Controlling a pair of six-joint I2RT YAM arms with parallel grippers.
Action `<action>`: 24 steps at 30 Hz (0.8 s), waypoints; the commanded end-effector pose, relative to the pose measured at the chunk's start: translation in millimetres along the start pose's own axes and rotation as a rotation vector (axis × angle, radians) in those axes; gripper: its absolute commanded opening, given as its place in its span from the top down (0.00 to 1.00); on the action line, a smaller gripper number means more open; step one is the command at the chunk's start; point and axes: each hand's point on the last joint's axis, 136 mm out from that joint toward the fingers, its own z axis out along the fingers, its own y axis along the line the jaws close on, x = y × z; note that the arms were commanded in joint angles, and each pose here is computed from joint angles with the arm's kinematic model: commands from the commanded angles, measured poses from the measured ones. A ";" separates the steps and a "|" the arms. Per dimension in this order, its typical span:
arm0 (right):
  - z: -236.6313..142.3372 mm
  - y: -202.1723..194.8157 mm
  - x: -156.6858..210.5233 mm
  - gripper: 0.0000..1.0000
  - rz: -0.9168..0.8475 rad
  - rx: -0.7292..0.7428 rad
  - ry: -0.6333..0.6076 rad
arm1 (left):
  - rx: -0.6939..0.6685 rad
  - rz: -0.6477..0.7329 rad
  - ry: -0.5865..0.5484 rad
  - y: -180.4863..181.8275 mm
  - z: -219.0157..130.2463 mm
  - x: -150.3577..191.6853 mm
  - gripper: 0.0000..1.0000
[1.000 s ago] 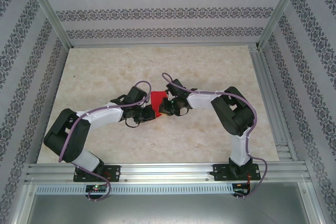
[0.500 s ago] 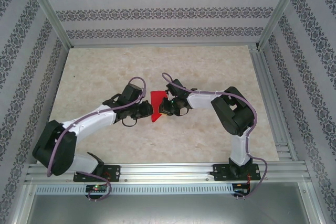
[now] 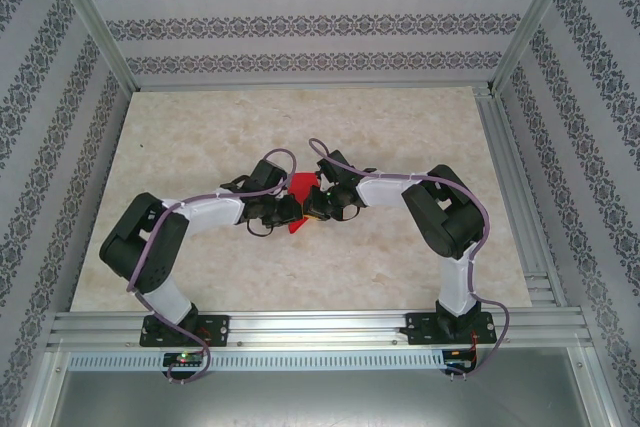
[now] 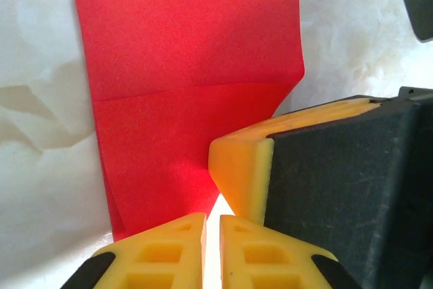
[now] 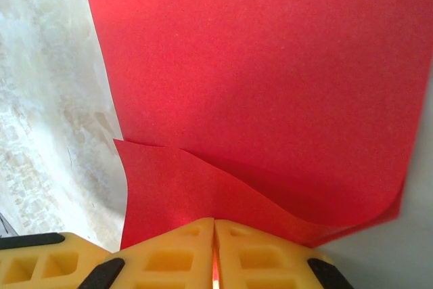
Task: Fold a paper plane with a square sheet of paper (pick it up from the middle)
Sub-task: Third fold the triangle at the center of the table.
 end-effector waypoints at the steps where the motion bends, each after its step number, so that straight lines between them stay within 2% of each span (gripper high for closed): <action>1: 18.7 -57.9 18.2 0.90 0.075 0.172 0.045 | -0.028 0.021 -0.007 2.7 4.7 -4.1 0.86; 12: 18.2 -58.9 19.6 0.90 0.073 0.178 0.052 | -0.123 0.005 0.172 30.7 11.1 44.5 0.86; 24: 19.6 -58.9 20.7 0.90 0.071 0.176 0.057 | -0.067 0.022 0.212 24.6 -2.7 65.9 0.86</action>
